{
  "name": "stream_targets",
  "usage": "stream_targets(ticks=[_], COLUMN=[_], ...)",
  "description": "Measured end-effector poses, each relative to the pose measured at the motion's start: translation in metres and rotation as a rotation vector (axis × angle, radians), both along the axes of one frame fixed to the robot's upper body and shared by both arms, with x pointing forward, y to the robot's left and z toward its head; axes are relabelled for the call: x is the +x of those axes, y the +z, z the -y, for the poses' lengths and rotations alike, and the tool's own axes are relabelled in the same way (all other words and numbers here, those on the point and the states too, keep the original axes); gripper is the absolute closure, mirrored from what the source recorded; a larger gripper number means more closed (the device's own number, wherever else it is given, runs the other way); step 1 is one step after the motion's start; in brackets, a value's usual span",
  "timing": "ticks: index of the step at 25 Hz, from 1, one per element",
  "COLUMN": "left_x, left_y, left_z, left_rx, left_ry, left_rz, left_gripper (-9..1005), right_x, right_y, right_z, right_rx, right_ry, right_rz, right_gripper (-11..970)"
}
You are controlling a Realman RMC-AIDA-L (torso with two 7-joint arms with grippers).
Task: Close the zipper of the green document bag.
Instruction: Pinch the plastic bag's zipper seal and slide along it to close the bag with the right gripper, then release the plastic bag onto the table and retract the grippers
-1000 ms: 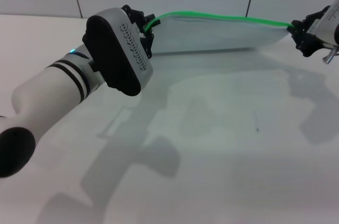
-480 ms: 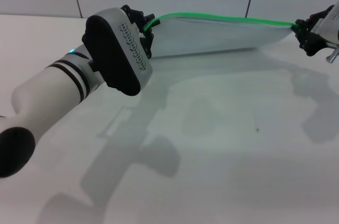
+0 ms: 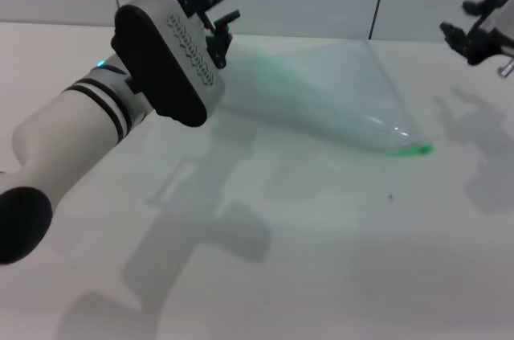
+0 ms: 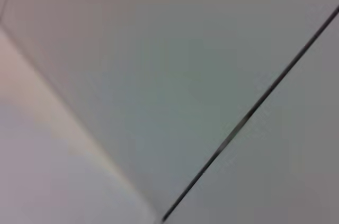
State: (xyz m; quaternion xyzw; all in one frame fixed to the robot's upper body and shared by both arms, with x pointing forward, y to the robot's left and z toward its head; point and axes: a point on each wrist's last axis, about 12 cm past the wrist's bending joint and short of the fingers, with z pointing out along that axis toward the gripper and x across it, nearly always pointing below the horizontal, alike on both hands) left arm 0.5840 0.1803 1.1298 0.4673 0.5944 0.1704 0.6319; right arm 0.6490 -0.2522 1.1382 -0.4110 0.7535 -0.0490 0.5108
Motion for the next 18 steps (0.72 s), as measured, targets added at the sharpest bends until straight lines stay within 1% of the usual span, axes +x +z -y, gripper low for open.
stream_targets(ticks=[2,4,7,8,9,10,12,14,15,16,18], left_x=[0.0,0.001,0.002,0.003,0.004,0.004,0.004,0.003,0.001,-0.004,-0.005], left_y=[0.003,0.006,0.013,0.014,0.016,0.016,0.014,0.009,0.006,-0.001,-0.003], left_z=[0.001,-0.001,-0.006,-0.008,-0.012,-0.012,-0.013,-0.013,-0.015,-0.02,-0.021], left_rx=[-0.039,-0.092,-0.218,-0.257,-0.352,-0.352,-0.433,-0.488,-0.54,-0.616,-0.636], left_ry=[0.01,0.029,0.084,0.103,0.15,0.15,0.179,0.193,0.205,0.218,0.221], left_rz=[0.014,0.026,0.056,0.066,0.093,0.093,0.11,0.121,0.137,0.165,0.172], left_gripper=[817,736,615,575,550,526,476,427,403,378,329], right_x=[-0.003,-0.006,-0.012,-0.014,-0.016,-0.016,-0.018,-0.021,-0.023,-0.027,-0.03], right_y=[0.004,0.005,0.003,0.003,0.004,0.004,0.002,-0.002,-0.004,-0.01,-0.014], right_z=[-0.005,-0.012,-0.024,-0.029,-0.039,-0.039,-0.047,-0.055,-0.058,-0.066,-0.069], right_rx=[0.024,0.049,0.09,0.104,0.141,0.141,0.167,0.183,0.189,0.201,0.219], right_ry=[-0.014,-0.026,-0.034,-0.037,-0.07,-0.07,-0.118,-0.178,-0.21,-0.253,-0.275], right_rz=[0.042,0.077,0.114,0.129,0.178,0.178,0.228,0.28,0.309,0.357,0.379], right_gripper=[657,570,439,417,395,374,330,286,264,243,199])
